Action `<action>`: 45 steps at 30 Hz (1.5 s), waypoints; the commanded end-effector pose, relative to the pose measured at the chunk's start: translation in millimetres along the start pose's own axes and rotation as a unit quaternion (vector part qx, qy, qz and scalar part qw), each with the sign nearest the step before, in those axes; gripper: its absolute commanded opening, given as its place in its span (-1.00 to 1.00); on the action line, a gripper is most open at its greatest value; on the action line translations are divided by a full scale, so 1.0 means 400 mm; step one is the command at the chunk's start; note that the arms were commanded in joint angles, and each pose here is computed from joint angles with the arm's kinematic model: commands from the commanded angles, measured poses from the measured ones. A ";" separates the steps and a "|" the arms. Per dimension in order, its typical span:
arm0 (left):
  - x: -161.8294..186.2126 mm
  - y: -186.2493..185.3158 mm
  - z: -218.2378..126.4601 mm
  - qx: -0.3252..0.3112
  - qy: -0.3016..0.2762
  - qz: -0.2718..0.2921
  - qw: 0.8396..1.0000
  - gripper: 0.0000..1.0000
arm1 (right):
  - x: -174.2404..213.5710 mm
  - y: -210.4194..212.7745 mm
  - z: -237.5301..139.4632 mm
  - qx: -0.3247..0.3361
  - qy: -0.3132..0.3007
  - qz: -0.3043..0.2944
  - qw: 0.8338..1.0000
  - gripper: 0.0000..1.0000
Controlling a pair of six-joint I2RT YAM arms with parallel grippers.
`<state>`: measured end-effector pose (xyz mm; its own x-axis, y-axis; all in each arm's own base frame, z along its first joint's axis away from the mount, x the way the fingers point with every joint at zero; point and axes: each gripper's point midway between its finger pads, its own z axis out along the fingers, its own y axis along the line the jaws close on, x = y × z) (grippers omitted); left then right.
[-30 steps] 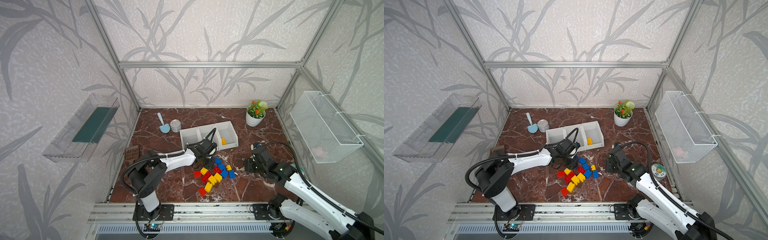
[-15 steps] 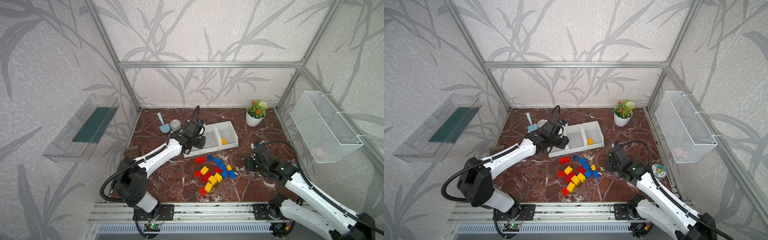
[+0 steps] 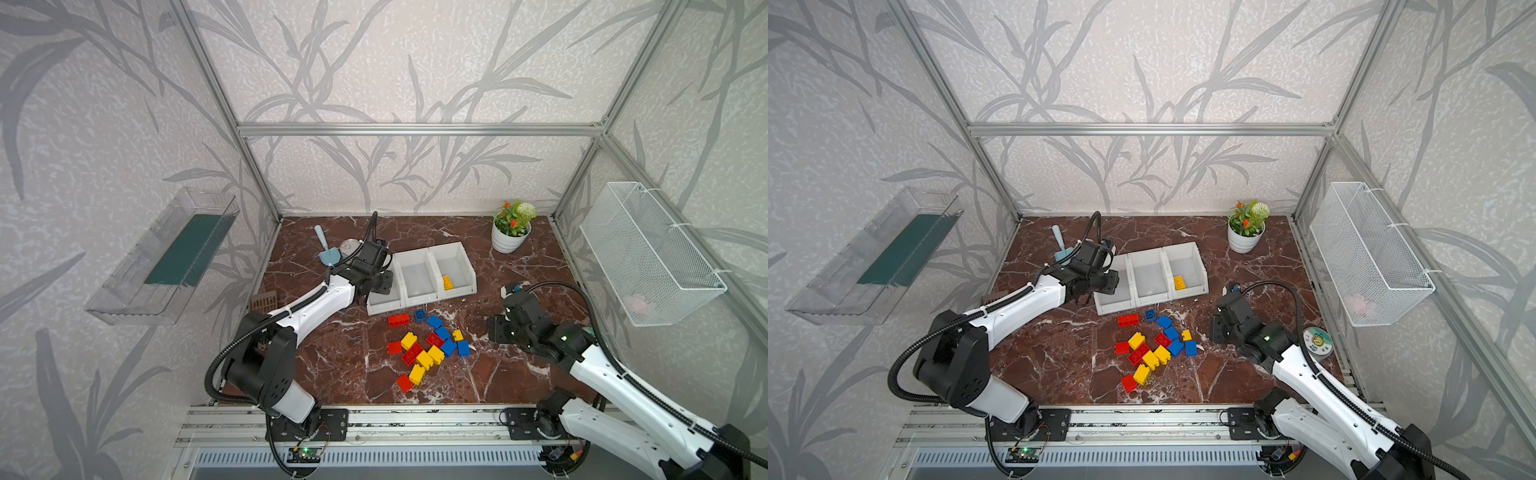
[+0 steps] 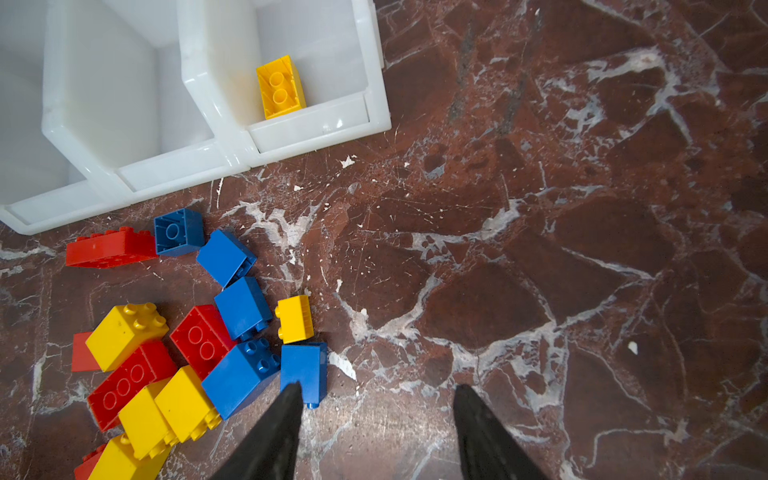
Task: Sort the legos into containers by color
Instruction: 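Carry the blue brick with the left gripper into the nearest compartment, release, then lower the right gripper onto a long red brick and grasp it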
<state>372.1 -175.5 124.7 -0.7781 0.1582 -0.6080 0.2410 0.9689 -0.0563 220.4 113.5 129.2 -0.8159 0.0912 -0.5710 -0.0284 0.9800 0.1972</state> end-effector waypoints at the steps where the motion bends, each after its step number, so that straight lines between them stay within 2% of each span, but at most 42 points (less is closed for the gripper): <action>1: 0.014 0.007 0.011 -0.006 0.007 -0.006 1.000 0.05 | -0.009 -0.001 -0.010 0.003 -0.009 0.004 1.000 0.17; 6: 0.018 0.009 0.008 -0.006 0.009 -0.009 1.000 0.17 | -0.006 -0.001 -0.009 0.003 -0.008 0.003 1.000 0.17; 25: 0.034 0.019 -0.024 -0.009 0.000 -0.023 1.000 0.21 | 0.016 0.047 0.025 -0.003 0.023 -0.030 0.999 0.17; 29: 0.035 0.027 -0.037 -0.012 -0.007 -0.029 0.999 0.22 | 0.024 0.101 0.043 -0.025 0.033 -0.055 0.998 0.17; 35: 0.039 0.047 -0.065 -0.014 -0.019 -0.051 0.998 0.24 | 0.055 0.243 0.082 -0.074 0.056 -0.115 0.989 0.18; 41: 0.051 0.090 -0.101 -0.026 -0.045 -0.077 0.996 0.27 | 0.107 0.406 0.113 -0.120 0.096 -0.212 0.965 0.24; 45: 0.063 0.125 -0.126 -0.038 -0.057 -0.098 0.993 0.29 | 0.155 0.480 0.134 -0.138 0.127 -0.264 0.946 0.32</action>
<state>336.4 -126.2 138.9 -0.7561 -0.0034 -0.6544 0.0968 0.9884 -0.1169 204.4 294.0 89.1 -0.8001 -0.3954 -0.4511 -0.5053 0.8495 0.1518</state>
